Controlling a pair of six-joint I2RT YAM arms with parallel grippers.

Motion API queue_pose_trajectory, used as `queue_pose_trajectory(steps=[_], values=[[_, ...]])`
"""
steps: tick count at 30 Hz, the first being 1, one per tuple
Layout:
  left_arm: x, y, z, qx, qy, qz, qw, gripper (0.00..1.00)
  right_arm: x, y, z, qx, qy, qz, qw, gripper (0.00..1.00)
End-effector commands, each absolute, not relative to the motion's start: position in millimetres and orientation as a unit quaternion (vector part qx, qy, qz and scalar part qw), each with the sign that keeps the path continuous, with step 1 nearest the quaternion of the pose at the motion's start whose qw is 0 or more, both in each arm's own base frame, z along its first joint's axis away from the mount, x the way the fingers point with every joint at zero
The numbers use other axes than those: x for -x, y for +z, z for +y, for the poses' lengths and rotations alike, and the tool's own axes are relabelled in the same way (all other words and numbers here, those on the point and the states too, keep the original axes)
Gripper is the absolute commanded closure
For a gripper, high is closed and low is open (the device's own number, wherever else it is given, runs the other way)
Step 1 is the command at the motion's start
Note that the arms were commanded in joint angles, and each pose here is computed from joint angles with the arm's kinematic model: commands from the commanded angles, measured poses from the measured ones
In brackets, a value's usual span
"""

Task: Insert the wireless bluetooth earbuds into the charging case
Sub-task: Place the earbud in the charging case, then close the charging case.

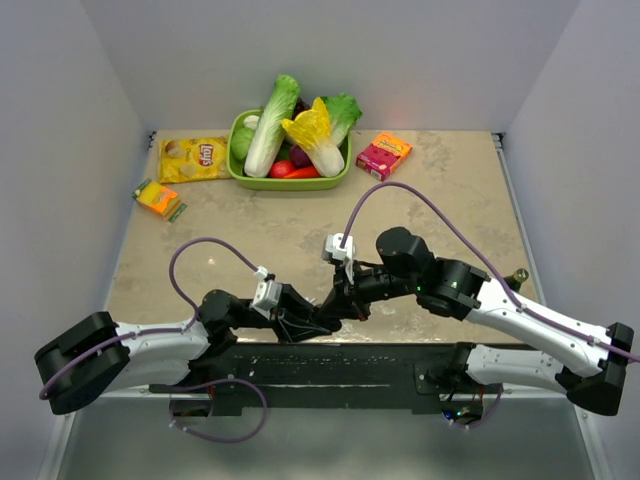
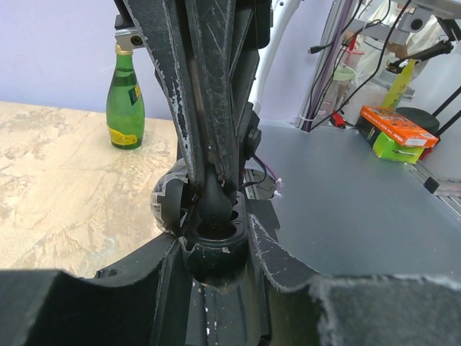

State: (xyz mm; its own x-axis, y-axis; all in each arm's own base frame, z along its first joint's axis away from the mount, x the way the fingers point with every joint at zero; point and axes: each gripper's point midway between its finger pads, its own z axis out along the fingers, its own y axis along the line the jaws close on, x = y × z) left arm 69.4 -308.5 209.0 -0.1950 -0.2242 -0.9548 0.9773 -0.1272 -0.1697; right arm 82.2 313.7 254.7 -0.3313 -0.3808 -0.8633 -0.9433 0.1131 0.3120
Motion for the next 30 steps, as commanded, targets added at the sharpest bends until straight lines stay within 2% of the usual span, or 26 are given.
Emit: queue_pose_trajectory(steps=[1, 15, 18, 19, 21, 22, 25, 30], values=[[-68.7, 237.2, -307.2, -0.415, -0.625, 0.402, 0.525, 1.0, -85.7, 255.6, 318.9, 0.48, 0.453, 0.678, 0.324, 1.0], [-71.6, 238.9, -305.0, -0.407, -0.62, 0.403, 0.536, 1.0, -82.2, 238.7, 317.5, 0.486, 0.431, 0.697, 0.303, 1.0], [-71.7, 238.3, -304.8, -0.407, -0.62, 0.405, 0.535, 1.0, -85.0, 242.3, 316.8, 0.479, 0.428, 0.7, 0.312, 0.79], [-71.7, 238.3, -304.8, -0.407, -0.62, 0.405, 0.535, 1.0, -86.9, 244.9, 316.8, 0.474, 0.427, 0.701, 0.319, 0.69], [-71.4, 236.5, -305.1, -0.408, -0.62, 0.407, 0.533, 1.0, -90.6, 256.0, 315.9, 0.463, 0.43, 0.697, 0.339, 0.61], [-71.4, 234.7, -305.2, -0.408, -0.619, 0.409, 0.532, 1.0, -92.4, 263.8, 317.3, 0.457, 0.435, 0.692, 0.351, 0.54], [-71.6, 230.4, -305.2, -0.407, -0.619, 0.415, 0.528, 1.0, -95.8, 299.6, 315.8, 0.44, 0.45, 0.671, 0.392, 0.46], [-72.8, 223.9, -305.0, -0.403, -0.618, 0.424, 0.525, 1.0, -113.3, 357.1, 296.7, 0.381, 0.446, 0.645, 0.49, 0.44]])
